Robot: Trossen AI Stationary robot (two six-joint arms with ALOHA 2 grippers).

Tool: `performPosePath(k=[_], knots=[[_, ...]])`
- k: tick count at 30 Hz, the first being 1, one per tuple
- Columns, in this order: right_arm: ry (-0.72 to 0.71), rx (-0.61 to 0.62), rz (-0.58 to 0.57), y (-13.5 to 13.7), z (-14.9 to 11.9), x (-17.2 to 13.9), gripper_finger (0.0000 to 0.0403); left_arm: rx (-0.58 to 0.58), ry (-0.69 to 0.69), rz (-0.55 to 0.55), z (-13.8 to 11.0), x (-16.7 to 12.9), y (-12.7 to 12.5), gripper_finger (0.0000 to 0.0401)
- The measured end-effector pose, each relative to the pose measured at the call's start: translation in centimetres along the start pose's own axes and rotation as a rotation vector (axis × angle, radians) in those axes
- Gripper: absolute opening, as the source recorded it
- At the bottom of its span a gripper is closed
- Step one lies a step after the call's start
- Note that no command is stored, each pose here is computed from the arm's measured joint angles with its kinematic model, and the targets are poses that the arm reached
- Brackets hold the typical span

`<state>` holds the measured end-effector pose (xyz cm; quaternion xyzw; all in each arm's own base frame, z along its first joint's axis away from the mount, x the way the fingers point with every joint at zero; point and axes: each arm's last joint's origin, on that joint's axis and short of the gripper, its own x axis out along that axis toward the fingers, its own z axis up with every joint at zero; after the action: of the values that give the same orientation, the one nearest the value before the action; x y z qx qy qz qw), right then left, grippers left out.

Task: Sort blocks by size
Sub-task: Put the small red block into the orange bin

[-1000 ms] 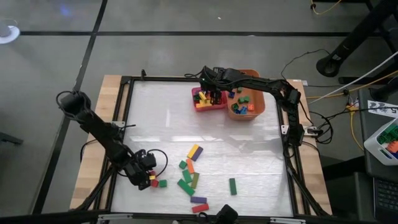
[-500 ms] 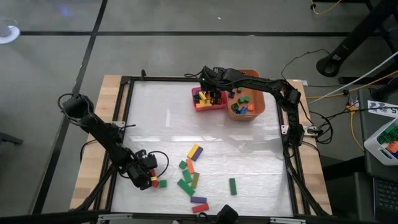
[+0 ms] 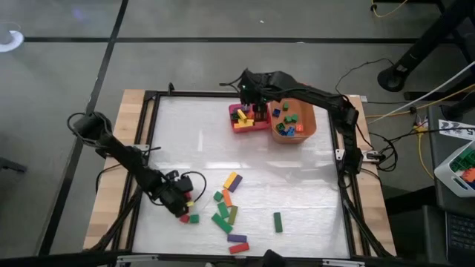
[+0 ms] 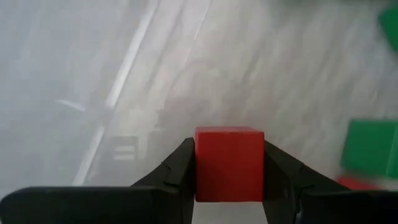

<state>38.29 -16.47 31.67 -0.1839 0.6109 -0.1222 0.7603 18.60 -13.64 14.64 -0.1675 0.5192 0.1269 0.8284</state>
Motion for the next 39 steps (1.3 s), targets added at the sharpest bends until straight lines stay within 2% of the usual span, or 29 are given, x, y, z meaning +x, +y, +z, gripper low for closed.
performPosePath(k=[5, 8, 16, 20, 22, 26, 33, 39], knots=[[0.014, -0.068, -0.016, 0.7, 0.2, -3.4, 0.0221, -0.007, -0.073, 0.015, 3.0, -0.6, 1.4, 0.0115], [0.024, -0.101, -0.027, 1.6, -0.2, -5.4, 0.0221, 0.023, -0.176, 0.053, 5.7, -1.1, 2.4, 0.0115], [0.041, -0.150, -0.040, 4.3, -2.0, -10.8, 0.0221, 0.125, -0.629, 0.058, 14.8, -1.0, 6.0, 0.0116], [0.027, -0.127, -0.070, 6.3, -3.0, -12.9, 0.0221, 0.122, -0.859, 0.002, 18.7, -0.5, 8.7, 0.0116], [0.017, -0.107, -0.071, 7.7, -3.5, -13.7, 0.0221, 0.119, -0.949, -0.024, 20.4, 0.1, 9.9, 0.0116], [0.015, -0.056, -0.065, 11.2, -4.7, -14.8, 0.0221, 0.128, -1.031, -0.067, 24.7, 1.8, 11.7, 0.0116], [0.043, -0.010, 0.036, 19.4, -6.1, -14.8, 0.0221, 0.124, -1.095, -0.037, 32.5, 5.5, 13.3, 0.0122], [0.110, 0.072, 0.085, 26.1, -8.0, -14.2, 0.0221, 0.114, -1.145, -0.028, 36.8, 8.5, 13.8, 0.0124]])
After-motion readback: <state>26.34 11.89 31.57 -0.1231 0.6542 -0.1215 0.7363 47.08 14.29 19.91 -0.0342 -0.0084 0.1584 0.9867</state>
